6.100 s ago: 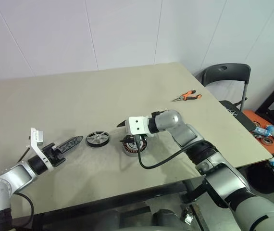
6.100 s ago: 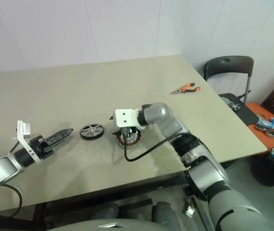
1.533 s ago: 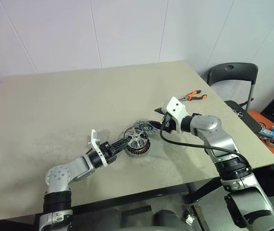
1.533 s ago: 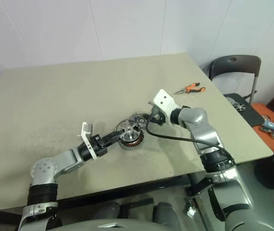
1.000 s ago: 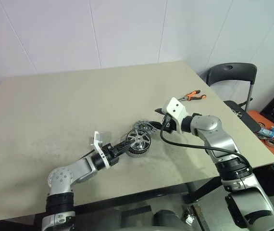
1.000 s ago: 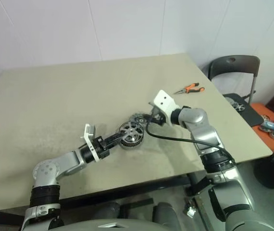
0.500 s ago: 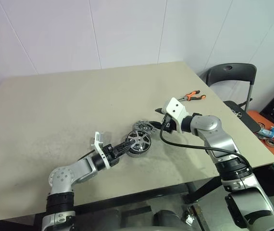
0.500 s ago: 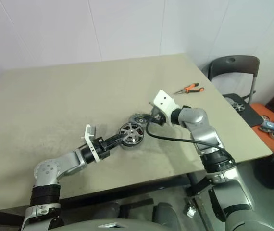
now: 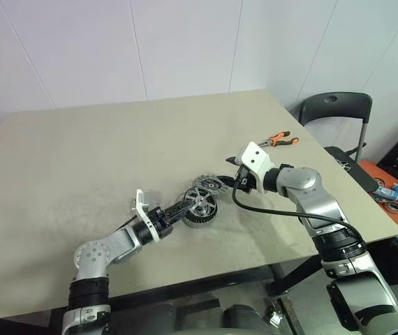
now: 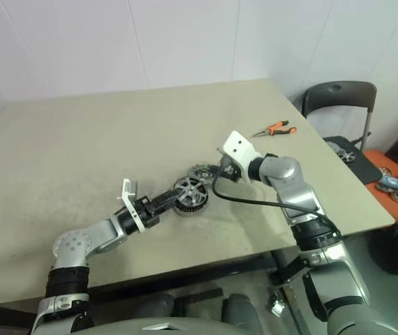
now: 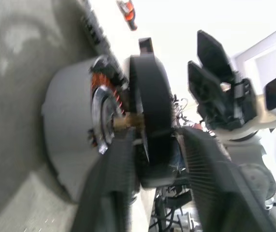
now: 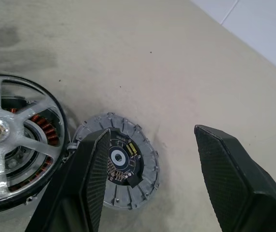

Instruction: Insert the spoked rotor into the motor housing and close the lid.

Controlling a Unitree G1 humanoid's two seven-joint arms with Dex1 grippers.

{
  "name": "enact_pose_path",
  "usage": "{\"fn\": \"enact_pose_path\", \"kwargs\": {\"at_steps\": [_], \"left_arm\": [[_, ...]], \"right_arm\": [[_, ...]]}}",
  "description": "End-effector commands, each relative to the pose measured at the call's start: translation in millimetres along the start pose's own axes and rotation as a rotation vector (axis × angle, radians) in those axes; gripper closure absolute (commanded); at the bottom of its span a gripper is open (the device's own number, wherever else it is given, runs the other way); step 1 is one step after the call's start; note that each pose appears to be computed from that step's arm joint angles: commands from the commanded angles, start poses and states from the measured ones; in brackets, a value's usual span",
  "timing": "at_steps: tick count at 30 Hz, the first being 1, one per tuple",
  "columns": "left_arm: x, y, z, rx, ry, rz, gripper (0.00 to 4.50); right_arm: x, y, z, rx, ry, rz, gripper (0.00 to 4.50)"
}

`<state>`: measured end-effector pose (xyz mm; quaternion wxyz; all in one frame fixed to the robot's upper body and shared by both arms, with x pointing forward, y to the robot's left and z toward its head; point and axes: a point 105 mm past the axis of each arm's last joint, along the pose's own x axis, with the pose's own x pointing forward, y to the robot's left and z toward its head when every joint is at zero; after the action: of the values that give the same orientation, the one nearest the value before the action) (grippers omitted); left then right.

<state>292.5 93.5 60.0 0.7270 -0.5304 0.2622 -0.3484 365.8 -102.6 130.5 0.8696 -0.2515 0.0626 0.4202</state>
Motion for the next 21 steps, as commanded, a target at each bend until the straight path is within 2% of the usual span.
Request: {"fn": "enact_pose_path", "kwargs": {"at_steps": [1, 5, 11, 17, 21], "left_arm": [[-0.6, 4.3, -0.6, -0.011, 0.008, 0.026, 2.1], [-3.9, -2.1, 2.4, 0.002, 0.004, 0.01, 2.1], [-16.9, -22.4, 24.0, 0.078, -0.036, -0.028, 2.1], [-54.1, -49.3, 91.5, 0.244, -0.182, -0.004, 2.1], [-70.9, -51.1, 116.8, 0.288, -0.253, 0.055, 2.1]], "right_arm": [[-0.5, -4.3, 11.7, -0.031, -0.035, -0.015, 1.58], [-0.1, -3.1, 11.6, -0.03, -0.036, -0.013, 1.58], [1.8, -1.9, 11.7, -0.026, -0.038, -0.011, 1.58], [2.6, 1.8, 16.5, 0.008, -0.065, 0.027, 1.58], [1.6, 0.3, 24.4, 0.067, -0.101, 0.04, 1.58]]}}
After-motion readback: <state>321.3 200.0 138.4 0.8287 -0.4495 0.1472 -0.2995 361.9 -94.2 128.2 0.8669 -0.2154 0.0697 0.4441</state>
